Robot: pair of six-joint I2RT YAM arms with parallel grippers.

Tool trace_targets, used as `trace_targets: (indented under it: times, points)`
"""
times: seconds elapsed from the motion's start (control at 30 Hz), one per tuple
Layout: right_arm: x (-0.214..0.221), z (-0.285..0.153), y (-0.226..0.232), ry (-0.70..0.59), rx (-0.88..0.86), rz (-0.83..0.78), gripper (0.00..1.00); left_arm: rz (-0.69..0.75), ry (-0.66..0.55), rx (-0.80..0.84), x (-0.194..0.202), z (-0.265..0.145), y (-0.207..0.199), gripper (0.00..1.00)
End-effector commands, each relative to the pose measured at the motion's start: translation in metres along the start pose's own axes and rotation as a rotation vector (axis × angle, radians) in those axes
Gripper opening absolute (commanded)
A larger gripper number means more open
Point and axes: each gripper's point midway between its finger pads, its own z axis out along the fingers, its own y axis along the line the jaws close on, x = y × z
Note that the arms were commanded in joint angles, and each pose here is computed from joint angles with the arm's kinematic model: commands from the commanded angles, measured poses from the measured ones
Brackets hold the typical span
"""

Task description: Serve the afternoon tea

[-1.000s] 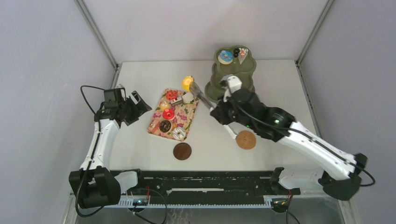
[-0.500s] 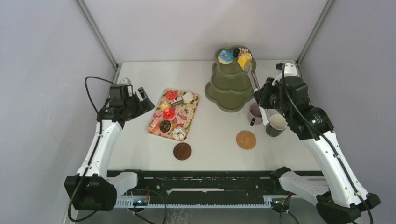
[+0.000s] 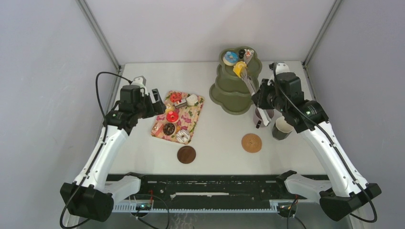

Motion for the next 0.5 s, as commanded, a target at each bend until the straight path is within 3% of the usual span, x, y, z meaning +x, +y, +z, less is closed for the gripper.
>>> trace_targets:
  times: [0.0,0.47]
  points:
    - [-0.036,-0.005,0.011,-0.126,-0.048,-0.004,0.0,0.033,-0.113,0.027,-0.031,-0.013,-0.009,0.88]
    - [-0.039,0.018,0.005,-0.119,-0.01,-0.008,0.0,0.037,-0.098,0.004,-0.027,-0.011,-0.004,0.88]
